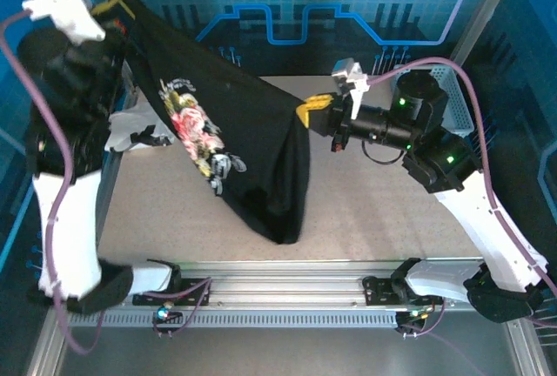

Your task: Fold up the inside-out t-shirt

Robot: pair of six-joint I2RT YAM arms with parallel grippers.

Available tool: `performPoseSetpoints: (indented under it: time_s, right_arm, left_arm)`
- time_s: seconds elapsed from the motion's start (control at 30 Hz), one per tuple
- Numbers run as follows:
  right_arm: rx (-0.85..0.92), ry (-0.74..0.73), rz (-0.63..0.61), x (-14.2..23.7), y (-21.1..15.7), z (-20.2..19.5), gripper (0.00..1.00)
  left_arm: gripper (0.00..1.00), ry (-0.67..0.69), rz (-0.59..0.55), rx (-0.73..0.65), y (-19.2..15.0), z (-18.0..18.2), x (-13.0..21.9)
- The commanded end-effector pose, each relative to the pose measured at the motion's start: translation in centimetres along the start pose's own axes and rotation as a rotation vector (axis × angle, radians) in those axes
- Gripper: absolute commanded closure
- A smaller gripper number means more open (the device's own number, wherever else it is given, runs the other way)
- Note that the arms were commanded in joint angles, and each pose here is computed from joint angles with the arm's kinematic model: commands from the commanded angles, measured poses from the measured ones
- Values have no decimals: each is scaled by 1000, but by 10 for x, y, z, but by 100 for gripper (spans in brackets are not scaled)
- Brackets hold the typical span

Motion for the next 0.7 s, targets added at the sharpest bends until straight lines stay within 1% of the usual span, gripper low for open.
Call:
performPoseSetpoints:
  time_s: [0.0, 0.07, 0.1, 0.17, 0.23, 0.33, 0.37, 0.43, 0.47, 0.53, 0.57, 0.6, 0.63, 0.67]
  right_arm:
    - [-51, 39, -52, -11, 2, 4, 100]
    - [-93, -33, -50, -17, -14, -15, 100]
    - [-114, -95, -42, -19, -25, -31, 100]
    - [-159, -219, -13, -23, -52, -61, 100]
    - [-223, -344, 26, -23, -87, -95, 100]
    - [-342, -487, 86, -15, -145, -140, 100]
    - [-375, -534, 96, -10, -159, -153, 100]
    - [-453, -655, 147, 7, -208, -185, 100]
    - [-480, -701, 163, 15, -225, -197, 100]
    - [-528, -781, 202, 33, -260, -217, 100]
    - [-531, -803, 221, 39, -269, -222, 96]
    - [-519, -830, 244, 44, -276, -226, 88]
    - [-487, -851, 266, 48, -279, -227, 80]
    - [-449, -867, 283, 51, -279, -227, 75]
  left_arm:
    - [100, -25, 69, -55, -16, -9, -37]
    - [100, -122, 121, -23, -38, -32, -61]
    - [100, -171, 162, -17, -57, -48, -74]
    - [100, -262, 244, -34, -99, -85, -95]
    - [100, -380, 333, -38, -150, -131, -110]
    - [100, -531, 463, -43, -224, -196, -118]
    - [100, -570, 498, -40, -244, -213, -119]
    - [96, -657, 579, -32, -286, -244, -118]
    - [92, -680, 611, -28, -300, -252, -118]
    - [79, -691, 684, -35, -329, -256, -117]
    - [72, -676, 707, -48, -337, -251, -116]
    - [65, -653, 733, -68, -346, -245, -112]
    - [59, -623, 757, -87, -355, -236, -106]
    - [55, -595, 767, -98, -359, -227, -99]
Point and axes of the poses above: each hand's point on the last joint's axis, 136 mm out from that joint toward the fingers, its own x axis back along the fingers, its own z axis along the line the jaws close on, y = z × x, the point moved 1 cm from there along x, back along the fingers, and after that the axes turned 10 degrees about -x, right-handed, at the moved point
